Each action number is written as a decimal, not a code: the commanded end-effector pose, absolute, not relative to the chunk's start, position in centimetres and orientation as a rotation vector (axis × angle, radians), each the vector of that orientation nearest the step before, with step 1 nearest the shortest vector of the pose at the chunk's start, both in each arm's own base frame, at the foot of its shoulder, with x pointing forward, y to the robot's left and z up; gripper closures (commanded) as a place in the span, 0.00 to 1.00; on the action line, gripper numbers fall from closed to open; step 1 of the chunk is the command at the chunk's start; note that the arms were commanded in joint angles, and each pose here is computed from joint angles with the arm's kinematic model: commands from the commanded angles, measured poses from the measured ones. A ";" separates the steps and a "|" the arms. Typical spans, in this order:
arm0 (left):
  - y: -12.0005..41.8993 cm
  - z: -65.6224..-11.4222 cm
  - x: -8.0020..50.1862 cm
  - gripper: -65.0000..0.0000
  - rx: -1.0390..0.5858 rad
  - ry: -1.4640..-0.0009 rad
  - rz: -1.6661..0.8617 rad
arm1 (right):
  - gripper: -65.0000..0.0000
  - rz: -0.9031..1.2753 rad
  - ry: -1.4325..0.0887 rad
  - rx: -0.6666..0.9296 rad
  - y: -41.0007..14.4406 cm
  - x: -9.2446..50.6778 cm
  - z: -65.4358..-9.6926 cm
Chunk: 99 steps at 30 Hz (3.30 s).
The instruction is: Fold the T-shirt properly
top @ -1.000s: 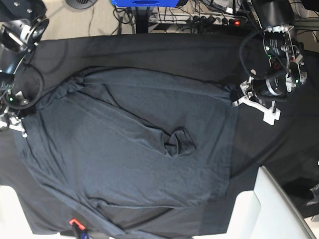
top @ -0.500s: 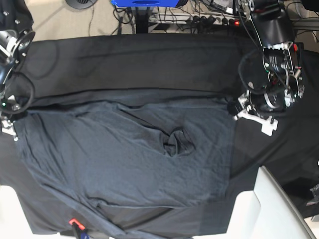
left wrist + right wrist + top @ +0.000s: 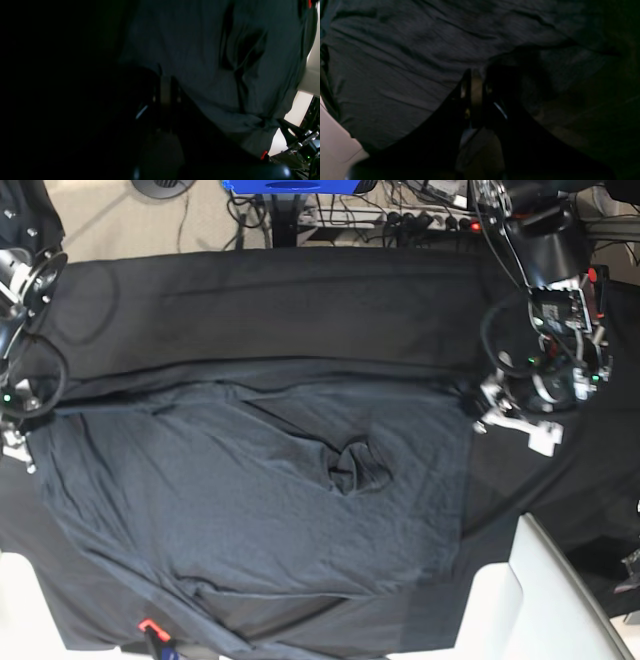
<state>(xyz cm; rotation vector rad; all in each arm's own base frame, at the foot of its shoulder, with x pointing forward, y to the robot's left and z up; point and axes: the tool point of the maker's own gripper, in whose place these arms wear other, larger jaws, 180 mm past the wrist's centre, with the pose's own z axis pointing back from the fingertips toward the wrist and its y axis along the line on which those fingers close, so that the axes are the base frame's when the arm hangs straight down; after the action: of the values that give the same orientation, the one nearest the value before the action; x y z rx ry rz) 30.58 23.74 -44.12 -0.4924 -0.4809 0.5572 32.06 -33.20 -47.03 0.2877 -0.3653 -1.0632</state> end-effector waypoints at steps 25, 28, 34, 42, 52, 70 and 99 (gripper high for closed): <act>24.1 -42.2 34.8 1.00 -0.511 -0.587 0.561 | 0.97 -1.052 -0.485 0.215 -34.8 34.7 -46.7; 23.1 -42.1 35.4 0.93 -0.504 -0.595 0.520 | 0.87 -1.054 -0.503 0.205 -35.1 34.9 -46.5; 23.0 -42.1 35.5 0.71 -0.506 -0.597 0.517 | 0.58 -1.054 -0.502 0.213 -34.9 35.0 -46.5; 24.8 -40.6 37.1 0.70 -0.474 -0.691 0.531 | 0.52 -0.896 -0.639 0.287 -34.1 37.8 -44.6; 26.0 -38.6 37.6 0.70 -0.445 -0.753 0.496 | 0.52 -0.779 -0.855 0.361 -35.2 38.8 -41.3; 24.1 -41.1 22.2 0.20 -0.342 -0.738 0.199 | 0.51 -0.952 -0.848 0.327 -34.1 24.2 -44.1; 24.6 -41.9 20.3 0.06 -0.342 -0.746 0.329 | 0.66 -1.232 -0.823 0.494 -36.2 28.9 -50.1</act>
<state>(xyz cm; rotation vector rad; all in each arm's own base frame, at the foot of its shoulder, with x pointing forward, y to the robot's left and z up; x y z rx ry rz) 19.61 24.17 -42.89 -0.3441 -0.7047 0.3361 29.12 -36.10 -49.93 0.5060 -0.8540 -1.2424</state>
